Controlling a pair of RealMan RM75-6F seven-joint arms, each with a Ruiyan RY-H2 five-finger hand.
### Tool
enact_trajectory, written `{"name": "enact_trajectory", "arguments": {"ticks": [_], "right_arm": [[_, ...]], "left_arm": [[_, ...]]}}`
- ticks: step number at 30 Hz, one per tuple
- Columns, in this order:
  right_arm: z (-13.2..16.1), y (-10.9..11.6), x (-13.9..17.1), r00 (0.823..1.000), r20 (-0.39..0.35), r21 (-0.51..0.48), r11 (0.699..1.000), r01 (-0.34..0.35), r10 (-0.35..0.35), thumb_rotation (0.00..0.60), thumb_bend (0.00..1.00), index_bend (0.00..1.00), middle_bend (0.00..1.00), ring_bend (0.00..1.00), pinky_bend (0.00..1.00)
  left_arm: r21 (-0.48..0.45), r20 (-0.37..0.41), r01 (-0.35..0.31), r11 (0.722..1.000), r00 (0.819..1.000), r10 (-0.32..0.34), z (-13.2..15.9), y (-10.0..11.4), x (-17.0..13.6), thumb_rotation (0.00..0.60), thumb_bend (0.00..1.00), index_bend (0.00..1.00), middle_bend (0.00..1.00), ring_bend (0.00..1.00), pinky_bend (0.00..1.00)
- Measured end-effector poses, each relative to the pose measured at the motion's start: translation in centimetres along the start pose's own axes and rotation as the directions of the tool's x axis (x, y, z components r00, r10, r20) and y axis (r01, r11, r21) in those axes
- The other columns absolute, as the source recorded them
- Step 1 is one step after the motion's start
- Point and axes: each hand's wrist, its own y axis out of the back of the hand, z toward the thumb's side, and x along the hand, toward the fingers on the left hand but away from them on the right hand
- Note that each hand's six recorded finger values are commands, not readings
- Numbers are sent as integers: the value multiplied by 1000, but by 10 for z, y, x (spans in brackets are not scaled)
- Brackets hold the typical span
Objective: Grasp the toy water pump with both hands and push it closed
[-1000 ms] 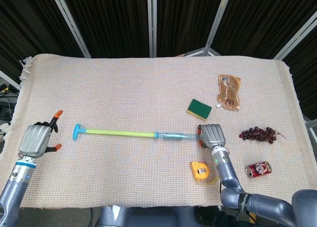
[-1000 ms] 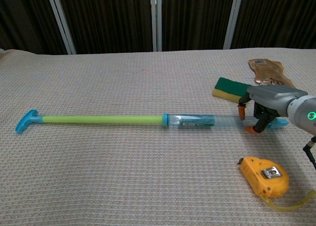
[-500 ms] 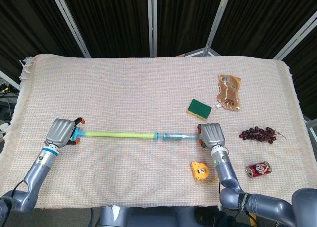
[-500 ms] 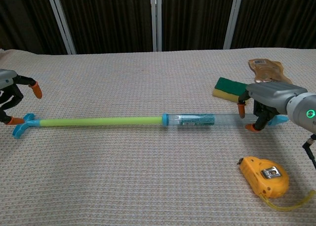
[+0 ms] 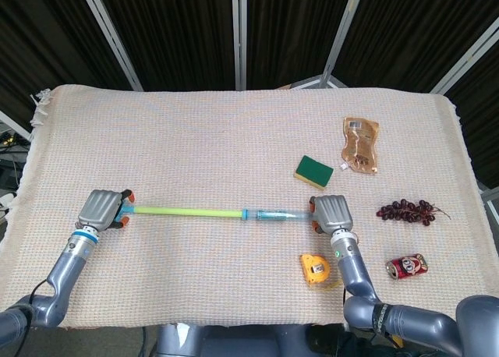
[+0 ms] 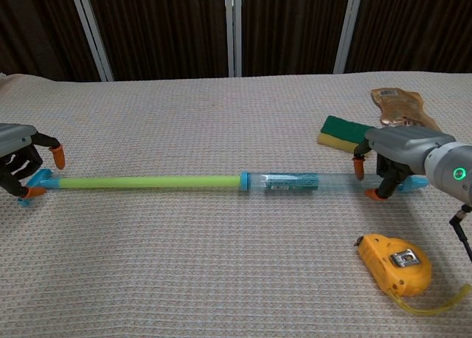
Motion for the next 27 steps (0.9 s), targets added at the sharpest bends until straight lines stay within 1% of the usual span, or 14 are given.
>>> {"name": "enact_trajectory", "arguments": {"ticks": [3, 7, 17, 22, 27], "right_arm": [[1, 0, 0, 1000, -3, 0, 1000, 1, -1, 600, 388, 609, 1000, 1000, 1000], [2, 1, 1, 1000, -5, -1, 1000, 3, -3, 600, 389, 610, 1000, 1000, 1000], [4, 4, 2, 1000, -8, -1, 1000, 7, -7, 600, 389, 612, 1000, 1000, 1000], [4, 5, 2, 1000, -7, -2, 1000, 9, -9, 600, 389, 613, 1000, 1000, 1000], [4, 5, 3, 1000, -7, -5, 1000, 8, -8, 600, 389, 614, 1000, 1000, 1000]], "left_arm": [[-3, -1, -2, 1000, 1000, 2, 0, -3, 2, 600, 306, 404, 803, 796, 1000], [-8, -1, -1, 1000, 1000, 1, 1, -5, 5, 600, 344, 407, 803, 796, 1000], [-12, -5, 11, 1000, 1000, -12, 3, -9, 10, 600, 347, 432, 803, 796, 1000], [-11, -3, 14, 1000, 1000, -14, 5, -11, 12, 600, 406, 455, 803, 796, 1000], [-8, -3, 15, 1000, 1000, -15, 5, -13, 13, 600, 409, 463, 803, 796, 1000]]}}
